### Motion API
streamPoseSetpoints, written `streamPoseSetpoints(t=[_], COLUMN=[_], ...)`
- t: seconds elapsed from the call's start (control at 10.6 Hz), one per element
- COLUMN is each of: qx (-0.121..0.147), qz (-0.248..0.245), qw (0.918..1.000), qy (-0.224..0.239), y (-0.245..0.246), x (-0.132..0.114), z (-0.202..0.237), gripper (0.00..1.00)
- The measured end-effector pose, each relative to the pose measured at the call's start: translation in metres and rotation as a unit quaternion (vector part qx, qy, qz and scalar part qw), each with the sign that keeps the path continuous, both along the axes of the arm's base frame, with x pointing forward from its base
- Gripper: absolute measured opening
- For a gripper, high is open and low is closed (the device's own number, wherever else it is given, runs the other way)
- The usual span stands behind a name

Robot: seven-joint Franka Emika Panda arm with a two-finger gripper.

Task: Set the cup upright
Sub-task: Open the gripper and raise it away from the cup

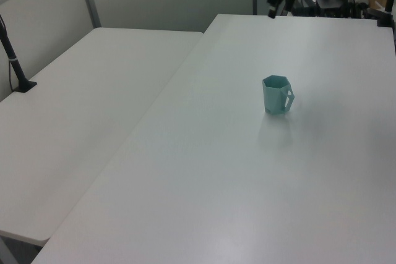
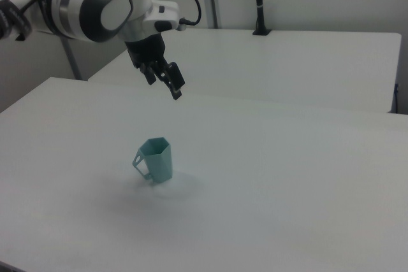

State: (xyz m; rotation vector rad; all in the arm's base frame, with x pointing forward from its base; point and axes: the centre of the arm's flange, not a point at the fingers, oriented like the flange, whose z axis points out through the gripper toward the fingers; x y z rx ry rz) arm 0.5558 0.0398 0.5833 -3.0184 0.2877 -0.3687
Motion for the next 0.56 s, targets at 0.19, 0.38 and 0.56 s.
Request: streamPoseSetpoints(t=[0.19,0.38,0.56], qx=[-0.015,-0.017,-0.017], qz=[0.067,0.107,0.118], qw=[0.9964,0.9912,0.9899], qy=[0.05,0.076,0.077], y=[-0.027,-0.04,-0.042], x=[-0.025,-0.045,-0.051], z=[0.01,0.021,0.027], gripper=[1.0,1.0,1.0])
